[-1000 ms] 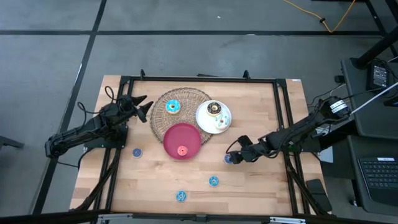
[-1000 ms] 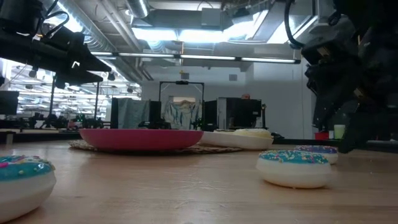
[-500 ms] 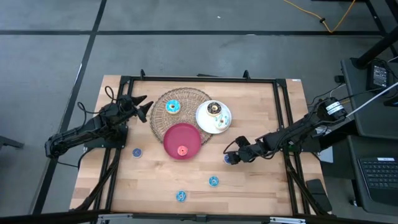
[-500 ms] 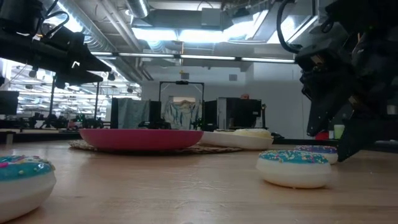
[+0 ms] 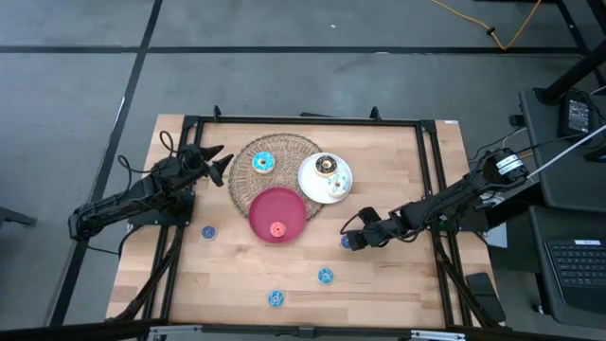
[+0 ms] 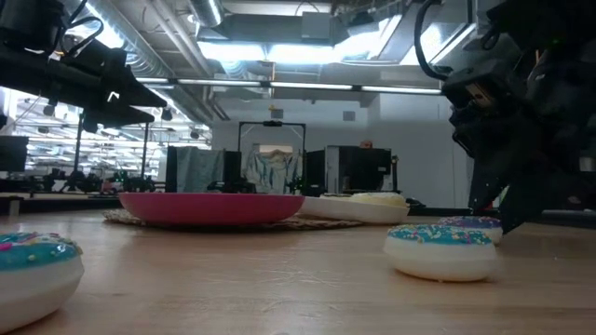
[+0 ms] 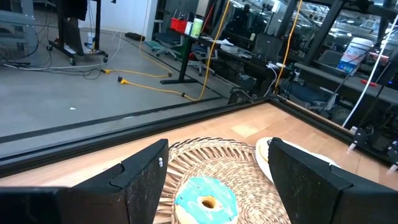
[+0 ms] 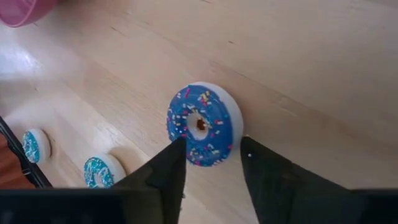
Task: Pick & Place donuts
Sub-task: Put the right blue donut on the pink plate
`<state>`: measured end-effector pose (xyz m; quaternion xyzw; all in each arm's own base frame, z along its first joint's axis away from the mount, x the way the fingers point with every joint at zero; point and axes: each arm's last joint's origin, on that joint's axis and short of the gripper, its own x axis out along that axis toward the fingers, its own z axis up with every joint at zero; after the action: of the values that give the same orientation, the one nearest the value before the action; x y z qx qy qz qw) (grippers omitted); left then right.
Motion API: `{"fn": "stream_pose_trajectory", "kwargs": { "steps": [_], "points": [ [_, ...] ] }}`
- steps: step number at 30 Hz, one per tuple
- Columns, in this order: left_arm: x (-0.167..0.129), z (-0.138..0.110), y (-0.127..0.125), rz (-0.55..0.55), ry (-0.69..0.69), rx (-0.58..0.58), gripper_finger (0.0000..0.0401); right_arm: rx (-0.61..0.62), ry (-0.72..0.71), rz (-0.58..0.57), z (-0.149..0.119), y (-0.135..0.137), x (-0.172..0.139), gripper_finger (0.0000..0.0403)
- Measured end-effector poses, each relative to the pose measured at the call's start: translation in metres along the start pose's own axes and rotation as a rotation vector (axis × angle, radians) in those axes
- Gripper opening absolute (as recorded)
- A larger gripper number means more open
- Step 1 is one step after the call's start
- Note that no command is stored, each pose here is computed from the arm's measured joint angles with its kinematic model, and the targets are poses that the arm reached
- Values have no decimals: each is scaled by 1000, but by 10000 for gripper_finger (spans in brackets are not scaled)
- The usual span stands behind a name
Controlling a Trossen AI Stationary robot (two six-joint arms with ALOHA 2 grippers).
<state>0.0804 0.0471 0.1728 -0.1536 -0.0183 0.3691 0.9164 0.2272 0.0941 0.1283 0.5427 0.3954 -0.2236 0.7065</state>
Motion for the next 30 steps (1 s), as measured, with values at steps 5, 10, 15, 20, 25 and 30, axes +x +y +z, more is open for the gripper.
{"fn": "stream_pose_trajectory", "kwargs": {
  "steps": [5, 10, 15, 20, 25, 30],
  "points": [
    [0, 0, 0, 0, 0, 0, 267, -3, -1, -29, 0, -3, 0, 126],
    [0, 0, 0, 0, 0, 0, 267, -7, -3, -58, -1, -6, 7, 121],
    [0, 0, 0, 0, 0, 0, 267, -10, -5, -76, -1, -7, 11, 121],
    [0, 0, 0, 0, 0, 0, 267, -8, -13, -61, -1, -6, 10, 117],
    [0, 0, 0, 0, 0, 0, 267, -8, -20, -61, -1, -6, 10, 78],
    [0, 0, 0, 0, 0, 0, 267, -12, -29, -58, -1, -6, 10, 22]
  ]
}}
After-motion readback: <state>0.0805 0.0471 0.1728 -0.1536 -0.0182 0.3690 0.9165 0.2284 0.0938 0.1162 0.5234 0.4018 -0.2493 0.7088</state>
